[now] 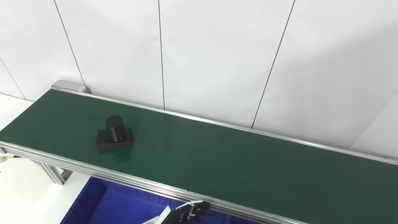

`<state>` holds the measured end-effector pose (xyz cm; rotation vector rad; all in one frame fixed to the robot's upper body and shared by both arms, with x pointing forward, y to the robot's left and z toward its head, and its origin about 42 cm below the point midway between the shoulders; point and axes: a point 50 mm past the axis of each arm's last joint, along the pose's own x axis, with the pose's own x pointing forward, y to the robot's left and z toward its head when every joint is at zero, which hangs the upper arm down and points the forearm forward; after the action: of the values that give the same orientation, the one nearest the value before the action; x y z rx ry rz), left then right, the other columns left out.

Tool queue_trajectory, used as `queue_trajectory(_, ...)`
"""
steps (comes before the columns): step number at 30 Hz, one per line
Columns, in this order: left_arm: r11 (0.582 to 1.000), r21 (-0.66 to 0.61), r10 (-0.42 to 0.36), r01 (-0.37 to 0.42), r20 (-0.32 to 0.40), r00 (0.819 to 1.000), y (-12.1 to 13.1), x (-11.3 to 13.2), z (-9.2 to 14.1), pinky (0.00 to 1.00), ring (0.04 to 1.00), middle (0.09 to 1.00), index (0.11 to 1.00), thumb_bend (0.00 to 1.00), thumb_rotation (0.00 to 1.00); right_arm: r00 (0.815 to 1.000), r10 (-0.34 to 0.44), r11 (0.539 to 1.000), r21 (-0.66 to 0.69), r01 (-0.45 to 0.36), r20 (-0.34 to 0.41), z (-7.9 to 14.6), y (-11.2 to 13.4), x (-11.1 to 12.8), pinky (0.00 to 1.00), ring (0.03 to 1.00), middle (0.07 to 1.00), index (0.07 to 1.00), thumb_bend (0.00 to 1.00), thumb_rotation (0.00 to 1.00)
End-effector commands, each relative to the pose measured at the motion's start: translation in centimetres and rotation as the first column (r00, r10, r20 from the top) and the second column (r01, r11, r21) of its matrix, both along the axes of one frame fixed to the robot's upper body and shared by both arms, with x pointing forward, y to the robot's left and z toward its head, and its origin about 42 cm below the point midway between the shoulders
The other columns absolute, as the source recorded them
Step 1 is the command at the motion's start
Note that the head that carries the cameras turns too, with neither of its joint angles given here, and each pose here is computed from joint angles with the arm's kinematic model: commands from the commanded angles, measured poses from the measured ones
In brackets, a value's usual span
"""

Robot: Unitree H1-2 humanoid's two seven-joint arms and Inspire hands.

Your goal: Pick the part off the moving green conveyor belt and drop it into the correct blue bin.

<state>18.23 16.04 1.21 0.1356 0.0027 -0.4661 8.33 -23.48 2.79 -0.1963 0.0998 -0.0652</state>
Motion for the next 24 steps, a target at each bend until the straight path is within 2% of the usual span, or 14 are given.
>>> queue_trajectory(1,1.000,-0.019,-0.002,0.003,0.068,0.998,-0.2,0.7,0.9,0.70,0.777,0.813,0.784,0.93,0.17,0.997,0.009,1.000,0.004,-0.009,0.079,0.9,-0.1,0.3,0.80,0.862,0.890,0.883,0.69,0.08)
queue_trajectory(10,1.000,-0.021,0.000,0.002,0.068,0.998,-0.5,0.6,0.9,0.71,0.783,0.815,0.784,0.93,0.16,0.996,-0.003,1.000,-0.007,0.003,0.090,1.1,-0.5,0.2,0.81,0.830,0.867,0.877,0.70,0.07)
queue_trajectory(14,1.000,-0.022,0.000,0.001,0.071,0.997,-0.8,0.7,0.9,0.71,0.780,0.813,0.783,0.93,0.16,0.993,-0.014,0.999,0.036,0.010,0.116,1.9,-0.7,0.4,0.85,0.844,0.870,0.890,0.70,0.02)
queue_trajectory(18,1.000,-0.028,0.000,0.002,0.068,0.998,-1.1,0.9,0.8,0.71,0.780,0.811,0.782,0.94,0.14,0.987,-0.022,1.000,0.006,0.021,0.159,2.9,-1.1,0.8,0.76,0.819,0.864,0.874,0.68,0.05)
queue_trajectory(20,1.000,-0.026,0.001,0.001,0.068,0.998,-1.3,1.0,0.7,0.71,0.780,0.811,0.782,0.93,0.14,0.982,-0.021,1.000,-0.001,0.021,0.189,3.4,-1.2,1.5,0.77,0.818,0.859,0.867,0.69,0.05)
queue_trajectory(24,1.000,-0.023,0.006,-0.005,0.070,0.998,-1.5,1.2,0.7,0.70,0.776,0.807,0.780,0.94,0.14,0.966,0.001,1.000,-0.014,0.003,0.260,4.9,-1.5,3.1,0.85,0.798,0.835,0.869,0.72,0.02)
